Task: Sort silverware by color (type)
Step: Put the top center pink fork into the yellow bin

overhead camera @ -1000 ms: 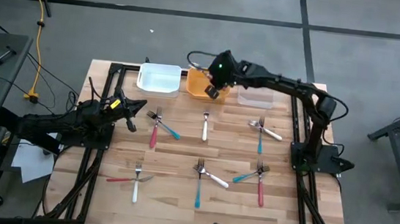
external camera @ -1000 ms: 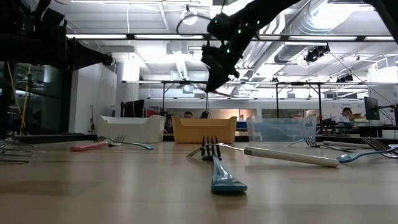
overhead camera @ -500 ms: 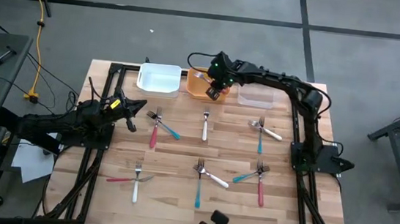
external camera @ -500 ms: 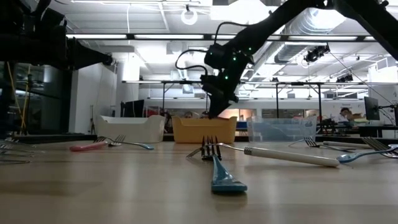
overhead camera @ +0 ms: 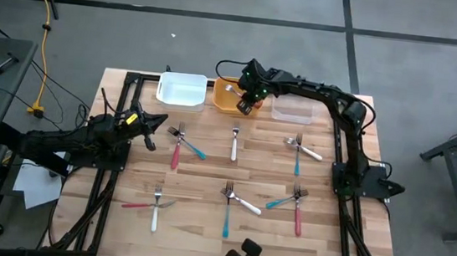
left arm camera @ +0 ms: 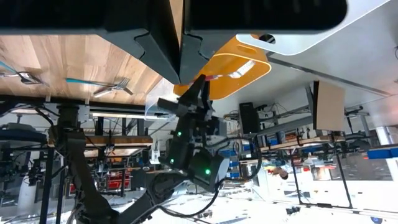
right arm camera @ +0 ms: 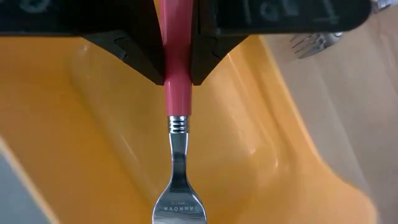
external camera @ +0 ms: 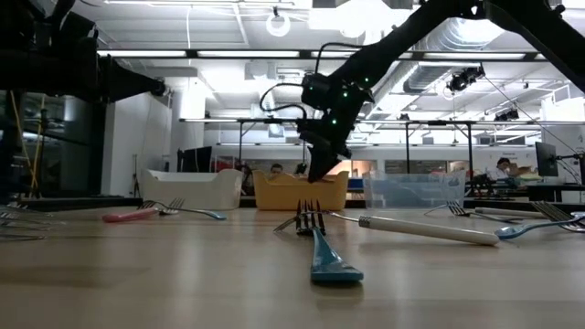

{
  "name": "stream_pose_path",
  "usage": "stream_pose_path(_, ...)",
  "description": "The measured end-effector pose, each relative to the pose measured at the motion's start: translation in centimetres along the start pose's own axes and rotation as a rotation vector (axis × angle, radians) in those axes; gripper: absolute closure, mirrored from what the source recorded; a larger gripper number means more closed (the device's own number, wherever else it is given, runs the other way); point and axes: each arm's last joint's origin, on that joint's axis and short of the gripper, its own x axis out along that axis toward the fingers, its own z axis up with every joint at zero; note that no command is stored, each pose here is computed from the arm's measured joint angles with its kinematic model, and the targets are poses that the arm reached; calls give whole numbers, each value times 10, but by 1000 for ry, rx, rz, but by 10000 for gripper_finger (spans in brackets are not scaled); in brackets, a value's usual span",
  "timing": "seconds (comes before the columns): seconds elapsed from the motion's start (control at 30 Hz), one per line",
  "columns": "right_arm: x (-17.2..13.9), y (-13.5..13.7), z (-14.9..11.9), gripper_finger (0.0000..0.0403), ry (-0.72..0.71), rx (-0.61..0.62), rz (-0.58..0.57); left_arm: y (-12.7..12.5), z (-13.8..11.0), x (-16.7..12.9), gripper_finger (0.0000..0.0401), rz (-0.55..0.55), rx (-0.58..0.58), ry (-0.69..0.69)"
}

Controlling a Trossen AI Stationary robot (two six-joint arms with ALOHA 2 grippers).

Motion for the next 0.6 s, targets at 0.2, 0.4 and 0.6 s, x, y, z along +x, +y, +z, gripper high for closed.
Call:
stream_pose_path(0.2,11,-1,-4,354,22,4,0,0,0,0,398,0,0,0)
stream_pose_path(0.4,13,-4,-4,347,17,7,-10,0,0,0,398,0,-1,-1)
stream_pose_path(0.6,12,-5,-3,288,18,-6,-57,1,2,0,398,19,-39,-14)
